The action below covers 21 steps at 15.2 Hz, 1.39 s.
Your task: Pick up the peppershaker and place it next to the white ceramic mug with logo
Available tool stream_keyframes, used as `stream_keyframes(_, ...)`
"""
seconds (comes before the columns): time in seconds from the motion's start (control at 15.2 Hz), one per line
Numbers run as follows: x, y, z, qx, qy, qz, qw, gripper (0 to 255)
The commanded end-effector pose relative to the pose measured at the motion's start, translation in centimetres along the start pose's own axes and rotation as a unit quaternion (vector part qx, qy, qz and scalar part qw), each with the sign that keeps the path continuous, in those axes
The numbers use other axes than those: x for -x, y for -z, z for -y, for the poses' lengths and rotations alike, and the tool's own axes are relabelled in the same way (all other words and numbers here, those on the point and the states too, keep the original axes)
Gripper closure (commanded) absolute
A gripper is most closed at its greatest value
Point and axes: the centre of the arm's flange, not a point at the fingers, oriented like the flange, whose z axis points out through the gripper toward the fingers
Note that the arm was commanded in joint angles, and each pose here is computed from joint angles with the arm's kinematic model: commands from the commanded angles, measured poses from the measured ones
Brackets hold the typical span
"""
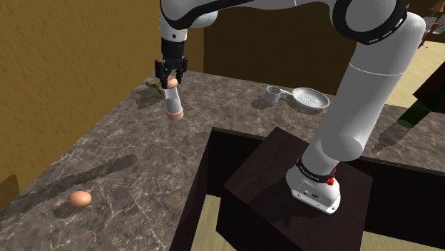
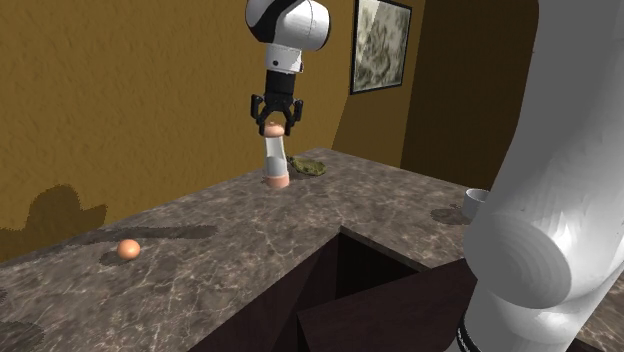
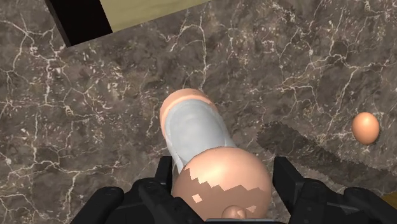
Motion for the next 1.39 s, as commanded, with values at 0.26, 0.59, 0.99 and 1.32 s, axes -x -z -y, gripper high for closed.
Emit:
stream_keyframes(0.26, -0.1, 3.2, 0.6, 0.0, 0.0, 0.0, 1.0, 255)
stream_keyframes(0.59, -0.2, 5.8, 1.0, 0.0, 0.0, 0.0, 1.0, 255)
stream_keyframes(0.99, -0.3, 8.9, 1.6, 0.0, 0.0, 0.0, 1.0, 255)
stream_keyframes(1.32, 2.5, 10.1, -2.8, 0.0, 0.0, 0.0, 1.0, 255)
